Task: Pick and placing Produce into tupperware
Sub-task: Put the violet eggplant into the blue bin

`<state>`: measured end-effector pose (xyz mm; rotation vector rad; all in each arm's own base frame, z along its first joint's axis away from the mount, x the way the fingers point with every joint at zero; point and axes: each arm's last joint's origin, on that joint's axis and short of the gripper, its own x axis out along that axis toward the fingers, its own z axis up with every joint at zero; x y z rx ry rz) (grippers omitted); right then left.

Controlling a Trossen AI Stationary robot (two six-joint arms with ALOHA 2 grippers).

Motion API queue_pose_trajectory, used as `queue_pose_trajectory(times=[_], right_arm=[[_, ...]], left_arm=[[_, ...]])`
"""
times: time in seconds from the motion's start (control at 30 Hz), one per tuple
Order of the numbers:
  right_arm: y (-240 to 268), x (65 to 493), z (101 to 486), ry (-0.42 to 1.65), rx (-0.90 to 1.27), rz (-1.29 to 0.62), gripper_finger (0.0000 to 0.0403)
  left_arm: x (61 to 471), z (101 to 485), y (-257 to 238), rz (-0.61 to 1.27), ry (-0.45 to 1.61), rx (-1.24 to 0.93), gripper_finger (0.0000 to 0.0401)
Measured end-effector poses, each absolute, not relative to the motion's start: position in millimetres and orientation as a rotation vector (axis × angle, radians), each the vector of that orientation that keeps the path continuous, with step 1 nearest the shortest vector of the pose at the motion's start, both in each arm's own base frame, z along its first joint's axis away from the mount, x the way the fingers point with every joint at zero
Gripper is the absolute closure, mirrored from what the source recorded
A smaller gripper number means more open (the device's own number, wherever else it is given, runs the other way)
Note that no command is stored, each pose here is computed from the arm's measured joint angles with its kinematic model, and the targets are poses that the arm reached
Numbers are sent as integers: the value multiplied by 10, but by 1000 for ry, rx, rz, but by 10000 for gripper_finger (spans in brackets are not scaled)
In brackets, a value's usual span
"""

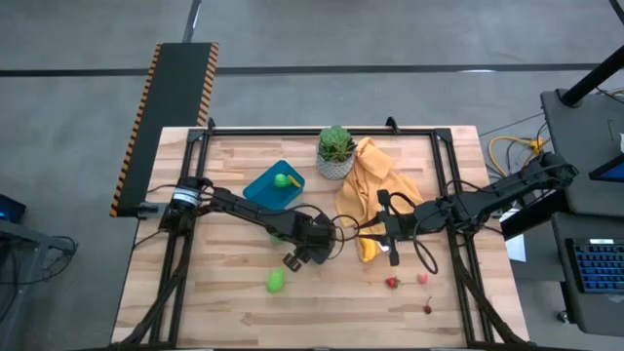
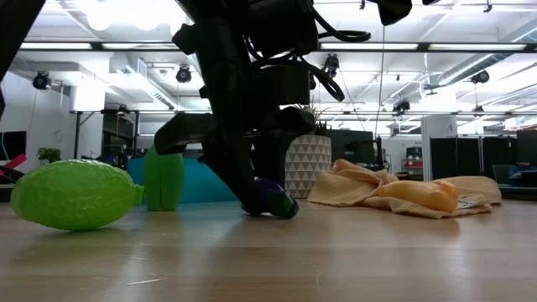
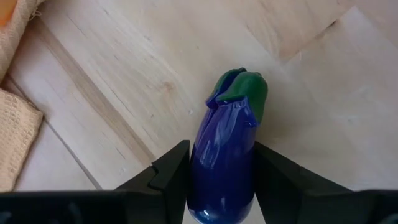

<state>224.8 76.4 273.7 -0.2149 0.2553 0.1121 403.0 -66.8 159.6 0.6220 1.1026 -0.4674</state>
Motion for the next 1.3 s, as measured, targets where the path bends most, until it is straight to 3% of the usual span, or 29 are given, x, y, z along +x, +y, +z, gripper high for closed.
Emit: queue_pose_trajectory(times=[0.8, 1.3], right_arm=[[764, 2248, 2734, 258, -216, 112, 335], [763, 2247, 2735, 258, -216, 112, 335]], left_arm=[[4003, 1736, -687, -449, 1073, 633, 263], [3875, 2167, -642, -352, 1005, 646, 263]])
